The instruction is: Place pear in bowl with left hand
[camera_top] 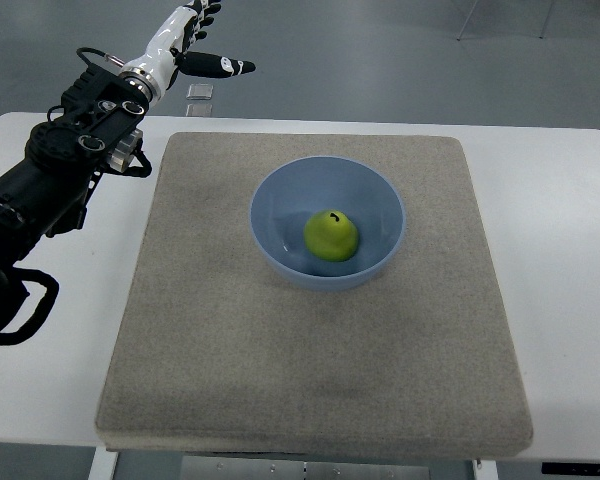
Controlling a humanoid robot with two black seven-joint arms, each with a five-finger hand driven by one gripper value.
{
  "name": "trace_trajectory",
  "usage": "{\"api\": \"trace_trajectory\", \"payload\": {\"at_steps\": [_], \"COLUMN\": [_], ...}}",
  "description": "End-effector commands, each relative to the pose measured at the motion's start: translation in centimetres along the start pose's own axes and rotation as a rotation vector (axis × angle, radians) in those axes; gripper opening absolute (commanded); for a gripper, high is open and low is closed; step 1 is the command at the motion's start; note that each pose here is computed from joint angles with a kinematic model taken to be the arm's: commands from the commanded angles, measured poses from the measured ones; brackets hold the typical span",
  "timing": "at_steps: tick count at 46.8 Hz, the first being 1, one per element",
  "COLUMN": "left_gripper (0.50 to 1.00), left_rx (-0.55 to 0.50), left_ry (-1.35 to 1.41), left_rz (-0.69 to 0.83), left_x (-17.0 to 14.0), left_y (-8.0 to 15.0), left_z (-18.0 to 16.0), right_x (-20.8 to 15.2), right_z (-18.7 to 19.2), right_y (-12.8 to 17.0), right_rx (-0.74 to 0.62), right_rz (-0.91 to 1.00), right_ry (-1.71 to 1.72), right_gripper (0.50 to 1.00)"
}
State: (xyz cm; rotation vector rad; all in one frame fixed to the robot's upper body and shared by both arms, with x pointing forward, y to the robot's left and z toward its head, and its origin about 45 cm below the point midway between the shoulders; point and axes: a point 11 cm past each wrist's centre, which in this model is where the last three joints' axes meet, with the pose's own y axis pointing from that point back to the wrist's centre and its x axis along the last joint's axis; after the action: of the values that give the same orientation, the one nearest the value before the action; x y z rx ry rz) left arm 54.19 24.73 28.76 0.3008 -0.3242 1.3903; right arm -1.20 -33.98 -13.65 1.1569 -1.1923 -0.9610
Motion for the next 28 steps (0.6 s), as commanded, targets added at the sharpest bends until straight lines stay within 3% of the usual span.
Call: {"api": "trace_trajectory", "payload": {"at_steps": [1,28], "left_gripper": [0.990,0.988], "left_rx": [0.015,0.155], "left_ry": [0.067,0.640], "left_rz": [0.021,0.184], "left_x": [-0.2,-0.3], "left_y": [0.2,0.6], "left_z": [-0.6,-3.1], "right_x": [0.0,0.0], "right_z": [0.0,0.0], "right_y": [0.0,0.0], "right_rx": [0.000,0.000], "right_rz": [0.001,0.001], "right_ry": [-0.001,-0.001], "right_gripper": [0.924,0.924]}}
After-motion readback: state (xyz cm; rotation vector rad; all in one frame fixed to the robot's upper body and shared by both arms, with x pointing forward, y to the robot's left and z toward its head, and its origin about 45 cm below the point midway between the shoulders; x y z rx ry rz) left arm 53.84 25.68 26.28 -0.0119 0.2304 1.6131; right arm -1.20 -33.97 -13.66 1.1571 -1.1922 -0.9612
